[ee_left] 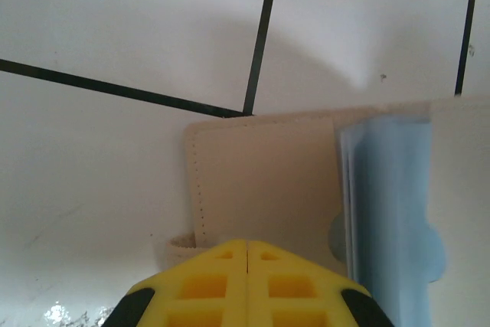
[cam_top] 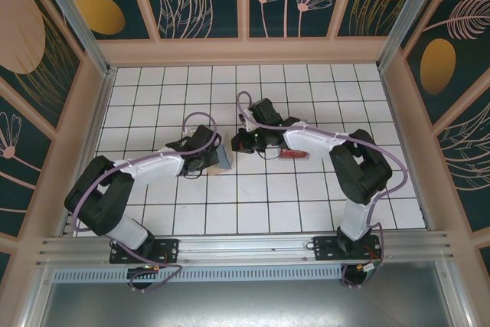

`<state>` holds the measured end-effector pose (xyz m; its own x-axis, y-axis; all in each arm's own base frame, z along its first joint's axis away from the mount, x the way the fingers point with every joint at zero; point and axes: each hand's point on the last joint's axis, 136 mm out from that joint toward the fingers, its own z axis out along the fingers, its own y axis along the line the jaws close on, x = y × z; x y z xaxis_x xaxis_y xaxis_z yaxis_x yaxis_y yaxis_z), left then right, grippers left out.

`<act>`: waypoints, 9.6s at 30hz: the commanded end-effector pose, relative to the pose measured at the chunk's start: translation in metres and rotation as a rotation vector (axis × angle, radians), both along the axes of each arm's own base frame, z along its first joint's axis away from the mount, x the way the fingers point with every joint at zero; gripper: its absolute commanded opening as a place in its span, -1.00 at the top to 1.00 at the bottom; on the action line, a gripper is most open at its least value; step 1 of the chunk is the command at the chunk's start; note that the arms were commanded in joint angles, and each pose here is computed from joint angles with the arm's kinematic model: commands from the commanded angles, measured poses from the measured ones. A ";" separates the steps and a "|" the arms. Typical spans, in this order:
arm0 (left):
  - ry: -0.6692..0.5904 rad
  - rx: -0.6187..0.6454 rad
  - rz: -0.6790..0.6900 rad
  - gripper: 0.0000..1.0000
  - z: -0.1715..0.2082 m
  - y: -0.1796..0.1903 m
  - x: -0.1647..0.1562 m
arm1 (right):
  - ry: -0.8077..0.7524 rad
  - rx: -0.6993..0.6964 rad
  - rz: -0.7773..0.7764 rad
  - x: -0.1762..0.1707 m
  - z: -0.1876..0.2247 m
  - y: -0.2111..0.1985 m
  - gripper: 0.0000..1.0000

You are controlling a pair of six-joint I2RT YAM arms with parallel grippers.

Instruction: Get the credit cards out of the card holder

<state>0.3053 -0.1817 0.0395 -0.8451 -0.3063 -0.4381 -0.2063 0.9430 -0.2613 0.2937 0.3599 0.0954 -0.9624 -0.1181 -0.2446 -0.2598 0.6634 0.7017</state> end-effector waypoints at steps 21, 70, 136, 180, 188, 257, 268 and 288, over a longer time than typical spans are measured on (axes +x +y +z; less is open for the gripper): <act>0.010 0.151 -0.018 -0.01 0.028 0.050 -0.013 | 0.030 -0.081 -0.133 0.009 -0.035 -0.035 1.00; 0.052 -0.156 -0.117 0.25 -0.003 -0.015 -0.005 | 0.040 -0.071 -0.129 0.008 -0.040 -0.031 1.00; 0.098 -0.153 -0.082 0.32 -0.019 0.000 -0.008 | 0.056 -0.093 -0.128 0.009 -0.047 -0.030 1.00; -0.022 -0.483 -0.392 0.30 0.043 -0.105 0.013 | 0.053 -0.108 -0.150 0.013 -0.049 -0.034 0.99; -0.048 -0.309 -0.229 0.50 0.036 -0.053 0.015 | 0.006 -0.119 -0.185 0.028 -0.034 -0.042 0.53; 0.078 -0.174 -0.051 0.78 -0.026 0.017 -0.017 | 0.125 -0.003 0.149 -0.003 -0.054 0.045 1.00; 0.068 -0.155 -0.053 0.79 -0.025 0.020 -0.017 | 0.110 -0.011 0.088 0.006 -0.051 0.027 1.00; 0.071 -0.176 -0.067 0.79 -0.025 0.015 -0.016 | 0.115 0.004 0.147 0.004 -0.057 0.049 0.69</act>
